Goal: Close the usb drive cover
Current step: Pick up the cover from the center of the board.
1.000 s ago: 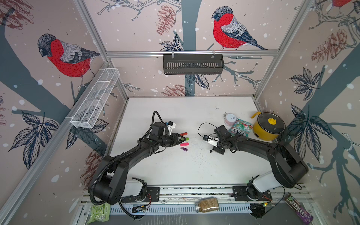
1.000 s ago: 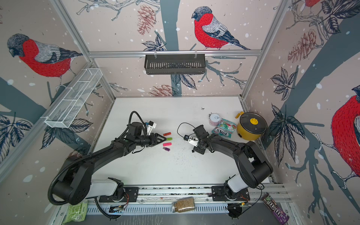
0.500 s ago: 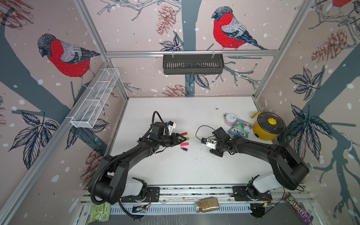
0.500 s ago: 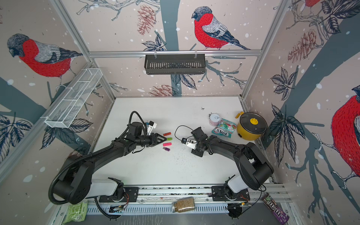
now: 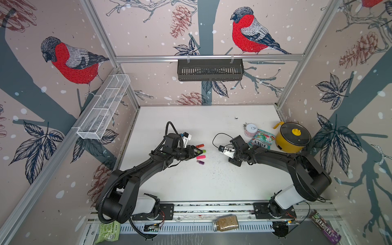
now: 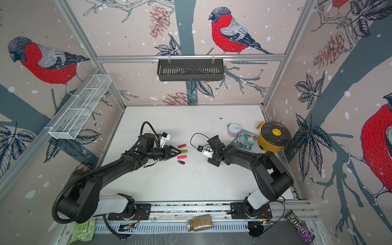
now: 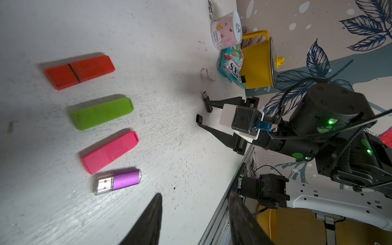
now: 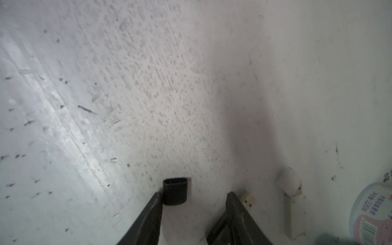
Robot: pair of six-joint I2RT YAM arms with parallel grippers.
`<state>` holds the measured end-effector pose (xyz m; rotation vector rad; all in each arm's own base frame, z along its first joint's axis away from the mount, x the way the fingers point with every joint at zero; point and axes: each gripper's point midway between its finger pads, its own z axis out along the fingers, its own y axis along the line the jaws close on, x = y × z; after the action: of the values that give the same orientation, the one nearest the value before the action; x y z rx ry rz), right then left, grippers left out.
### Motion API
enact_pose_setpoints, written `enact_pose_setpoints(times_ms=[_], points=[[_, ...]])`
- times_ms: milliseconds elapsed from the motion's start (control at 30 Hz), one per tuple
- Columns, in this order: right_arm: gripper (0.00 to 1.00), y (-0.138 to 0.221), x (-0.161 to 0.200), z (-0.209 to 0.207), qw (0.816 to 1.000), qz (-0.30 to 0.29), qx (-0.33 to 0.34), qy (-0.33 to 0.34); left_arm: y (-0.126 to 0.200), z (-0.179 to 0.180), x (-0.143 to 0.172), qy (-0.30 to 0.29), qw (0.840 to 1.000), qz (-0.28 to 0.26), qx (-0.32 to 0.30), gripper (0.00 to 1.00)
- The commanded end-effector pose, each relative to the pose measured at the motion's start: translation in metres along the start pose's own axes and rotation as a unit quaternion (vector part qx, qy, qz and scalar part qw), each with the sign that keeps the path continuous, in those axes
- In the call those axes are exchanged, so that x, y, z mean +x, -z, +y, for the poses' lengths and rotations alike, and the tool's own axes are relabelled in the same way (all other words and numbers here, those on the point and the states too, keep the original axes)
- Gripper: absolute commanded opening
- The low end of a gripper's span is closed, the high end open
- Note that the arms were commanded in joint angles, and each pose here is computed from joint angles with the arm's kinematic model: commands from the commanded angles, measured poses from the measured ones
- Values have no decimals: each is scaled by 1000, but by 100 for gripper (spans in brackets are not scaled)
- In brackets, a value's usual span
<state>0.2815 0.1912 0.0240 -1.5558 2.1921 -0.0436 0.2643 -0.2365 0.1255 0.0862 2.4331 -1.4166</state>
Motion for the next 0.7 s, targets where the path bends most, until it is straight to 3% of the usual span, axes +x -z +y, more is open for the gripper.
enact_pose_setpoints(times_ms=[0, 400, 533, 667], points=[[51, -2, 23, 7, 999, 48, -10, -1, 0, -5, -4, -10, 1000, -6, 10, 50], [51, -7, 34, -4, 998, 69, 3, -14, 1, -5, -3, -12, 1000, -8, 9, 50], [51, -10, 25, -8, 998, 52, 8, -20, 0, -4, -3, -9, 1000, -7, 8, 50], [51, -19, 31, -11, 997, 78, 11, -13, 0, -4, -2, -10, 1000, -7, 8, 50]])
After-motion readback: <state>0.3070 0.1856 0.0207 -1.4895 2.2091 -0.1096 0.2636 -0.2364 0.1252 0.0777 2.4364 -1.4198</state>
